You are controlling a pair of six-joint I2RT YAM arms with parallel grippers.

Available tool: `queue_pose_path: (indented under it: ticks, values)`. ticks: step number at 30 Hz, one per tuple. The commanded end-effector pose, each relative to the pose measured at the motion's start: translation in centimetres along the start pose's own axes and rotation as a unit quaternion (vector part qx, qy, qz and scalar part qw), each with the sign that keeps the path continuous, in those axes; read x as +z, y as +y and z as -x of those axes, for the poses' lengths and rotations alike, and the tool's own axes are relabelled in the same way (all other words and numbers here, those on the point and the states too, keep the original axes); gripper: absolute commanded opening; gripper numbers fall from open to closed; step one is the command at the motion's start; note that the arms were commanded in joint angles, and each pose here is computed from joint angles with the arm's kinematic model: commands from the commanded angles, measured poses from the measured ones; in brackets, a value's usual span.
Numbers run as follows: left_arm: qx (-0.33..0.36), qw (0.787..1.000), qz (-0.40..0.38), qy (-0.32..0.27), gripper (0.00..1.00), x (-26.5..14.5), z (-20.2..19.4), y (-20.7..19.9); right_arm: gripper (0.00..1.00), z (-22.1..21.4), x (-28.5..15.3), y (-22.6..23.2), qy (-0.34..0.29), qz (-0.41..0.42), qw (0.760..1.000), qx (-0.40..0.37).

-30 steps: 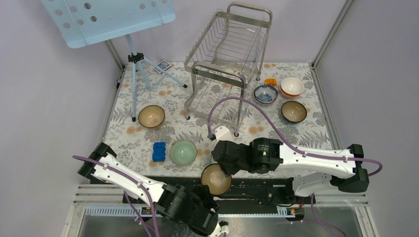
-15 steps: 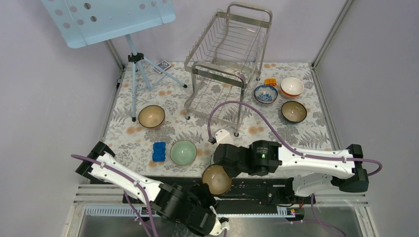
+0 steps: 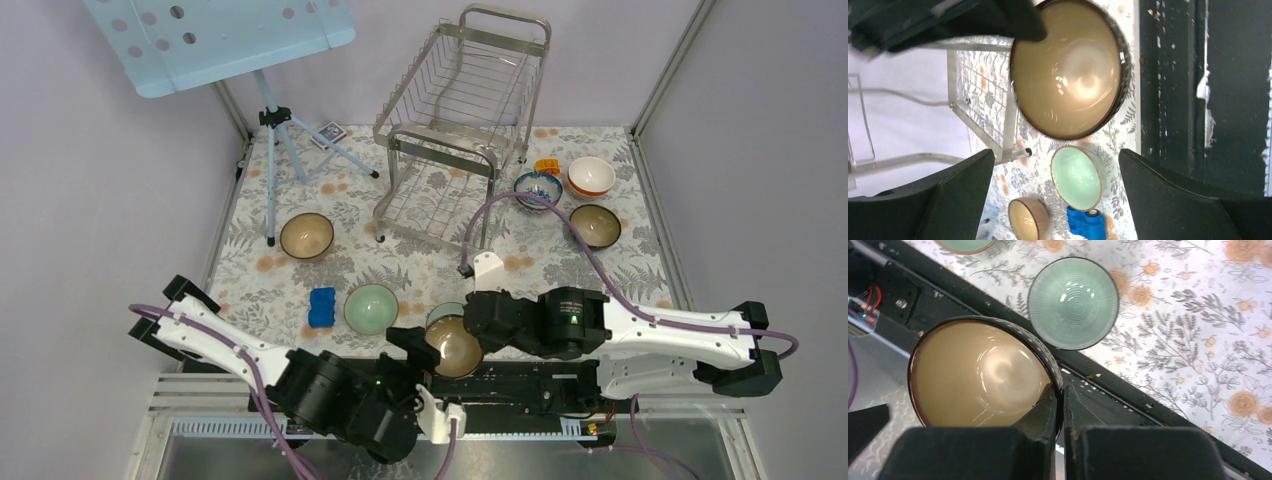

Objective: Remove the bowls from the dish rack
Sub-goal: Place the bowl with the bowl.

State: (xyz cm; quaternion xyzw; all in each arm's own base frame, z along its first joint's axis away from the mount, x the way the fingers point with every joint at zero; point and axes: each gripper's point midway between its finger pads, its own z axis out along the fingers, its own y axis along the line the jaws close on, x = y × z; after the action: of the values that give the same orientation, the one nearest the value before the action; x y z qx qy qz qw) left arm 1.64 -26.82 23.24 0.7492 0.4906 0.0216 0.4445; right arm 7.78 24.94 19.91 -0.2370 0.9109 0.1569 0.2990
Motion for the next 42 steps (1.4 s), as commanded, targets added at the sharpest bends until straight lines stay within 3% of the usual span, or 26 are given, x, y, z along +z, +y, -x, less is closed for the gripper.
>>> queue_pose_path:
  ticks: [1, 5, 8, 10, 13, 14, 16, 17, 21, 23, 31, 35, 38, 40, 42]
  values:
    - [-0.142, 0.986, 0.074, -0.041, 0.99, -2.4, 0.5, 4.0, 0.0, 2.0, -0.7, -2.1, -0.078, -0.03, 0.995, 0.056]
    - [-0.236, 0.966, 0.086, -0.062, 0.99, -3.4, 0.0, 4.8, 0.0, 2.0, -0.7, -3.1, -0.096, -0.038, 0.992, 0.072]
    - [-0.33, 0.934, 0.112, -0.086, 0.99, -4.3, -0.6, 6.2, 0.0, 2.2, -0.6, -3.4, -0.105, -0.044, 0.991, 0.075]
    - [-0.417, 0.893, 0.135, -0.105, 0.99, -5.3, -1.3, 7.7, 0.0, 2.4, -0.6, -3.5, -0.11, -0.048, 0.99, 0.077]
    - [-0.557, 0.807, 0.146, -0.131, 0.99, -6.4, -2.7, 9.9, 0.0, 2.7, -0.4, -3.4, -0.122, -0.048, 0.988, 0.086]
    - [-0.596, 0.777, 0.146, -0.139, 0.99, -6.6, -3.1, 10.4, 0.0, 2.8, -0.2, -3.3, -0.123, -0.048, 0.987, 0.087]
    - [-0.641, 0.738, 0.146, -0.15, 0.99, -6.5, -3.8, 10.7, 0.0, 3.0, 0.1, -3.0, -0.127, -0.048, 0.987, 0.088]
    - [-0.651, 0.729, 0.149, -0.149, 0.99, -6.3, -4.0, 10.8, 0.0, 3.1, 0.3, -2.8, -0.128, -0.047, 0.987, 0.085]
    - [-0.639, 0.746, 0.168, -0.089, 0.99, -3.7, -4.1, 10.4, 0.0, 3.6, 0.7, -2.4, -0.13, -0.058, 0.987, 0.073]
    - [-0.645, 0.74, 0.181, -0.056, 0.99, -2.3, -4.7, 11.0, 0.0, 3.9, 0.6, -2.5, -0.133, -0.063, 0.987, 0.07]
    - [-0.709, 0.671, 0.201, -0.083, 0.99, -1.0, -5.8, 14.1, 0.0, 3.6, -0.6, -6.0, -0.133, -0.125, 0.981, 0.061]
    - [-0.751, 0.624, 0.199, -0.083, 0.99, 0.2, -6.0, 13.9, 0.0, 3.1, -0.9, -8.2, -0.122, -0.14, 0.979, 0.083]
    - [-0.811, 0.55, 0.195, -0.04, 0.99, 1.9, -6.6, 13.0, 0.0, 2.7, 0.0, -8.0, -0.111, -0.121, 0.981, 0.107]
    - [-0.836, 0.516, 0.187, -0.007, 0.99, 2.8, -6.7, 12.4, 0.0, 2.7, 0.5, -7.3, -0.109, -0.109, 0.981, 0.118]
    - [-0.848, 0.501, 0.171, 0.009, 0.99, 3.5, -6.1, 11.8, 0.0, 2.8, 1.0, -6.6, -0.109, -0.101, 0.981, 0.128]
